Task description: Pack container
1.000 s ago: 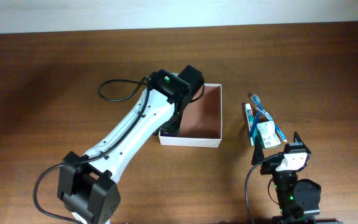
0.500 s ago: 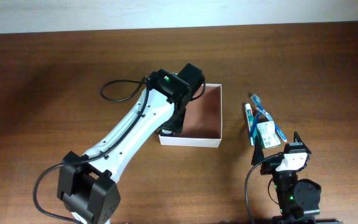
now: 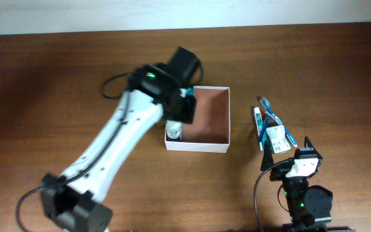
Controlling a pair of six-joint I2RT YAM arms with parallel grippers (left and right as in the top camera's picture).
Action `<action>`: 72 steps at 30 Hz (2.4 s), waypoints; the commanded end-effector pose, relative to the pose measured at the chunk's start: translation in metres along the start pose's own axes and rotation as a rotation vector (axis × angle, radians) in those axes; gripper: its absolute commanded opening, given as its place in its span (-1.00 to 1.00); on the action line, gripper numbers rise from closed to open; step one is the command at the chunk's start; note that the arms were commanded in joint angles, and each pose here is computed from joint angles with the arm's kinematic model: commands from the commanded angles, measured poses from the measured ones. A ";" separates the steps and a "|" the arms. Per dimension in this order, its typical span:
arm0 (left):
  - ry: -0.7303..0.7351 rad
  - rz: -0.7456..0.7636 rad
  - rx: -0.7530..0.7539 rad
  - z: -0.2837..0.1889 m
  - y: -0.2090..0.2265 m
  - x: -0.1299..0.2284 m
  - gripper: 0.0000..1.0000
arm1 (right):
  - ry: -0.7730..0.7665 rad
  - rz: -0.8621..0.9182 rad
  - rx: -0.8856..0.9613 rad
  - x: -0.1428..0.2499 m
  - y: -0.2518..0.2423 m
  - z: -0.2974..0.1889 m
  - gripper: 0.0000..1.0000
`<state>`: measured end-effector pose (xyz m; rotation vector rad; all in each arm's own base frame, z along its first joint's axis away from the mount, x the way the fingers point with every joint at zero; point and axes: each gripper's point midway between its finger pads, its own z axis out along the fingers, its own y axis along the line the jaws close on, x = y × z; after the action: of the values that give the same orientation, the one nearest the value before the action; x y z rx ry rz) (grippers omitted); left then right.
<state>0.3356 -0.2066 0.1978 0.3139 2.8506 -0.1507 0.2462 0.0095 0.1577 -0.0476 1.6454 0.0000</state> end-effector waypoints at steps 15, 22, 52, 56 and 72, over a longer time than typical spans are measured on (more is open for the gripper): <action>-0.249 -0.445 -0.202 -0.077 0.188 -0.034 0.99 | 0.003 0.004 -0.003 0.002 0.001 0.000 0.97; -0.250 -0.465 -0.210 -0.078 0.196 -0.033 0.99 | 0.003 0.004 -0.003 0.002 0.001 0.000 0.97; -0.250 -0.464 -0.210 -0.078 0.196 -0.033 0.99 | 0.089 0.579 -0.425 -0.008 0.071 -0.016 0.96; -0.250 -0.464 -0.210 -0.078 0.196 -0.033 0.99 | 0.094 0.578 -0.442 -0.018 0.074 -0.020 0.96; -0.250 -0.464 -0.210 -0.078 0.196 -0.033 0.99 | 0.444 0.332 -0.053 -0.071 0.018 -0.006 0.97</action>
<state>0.3916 -0.0147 0.2600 -0.3760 2.6291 0.0199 0.2332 0.0525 0.2141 0.2119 2.0222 0.5262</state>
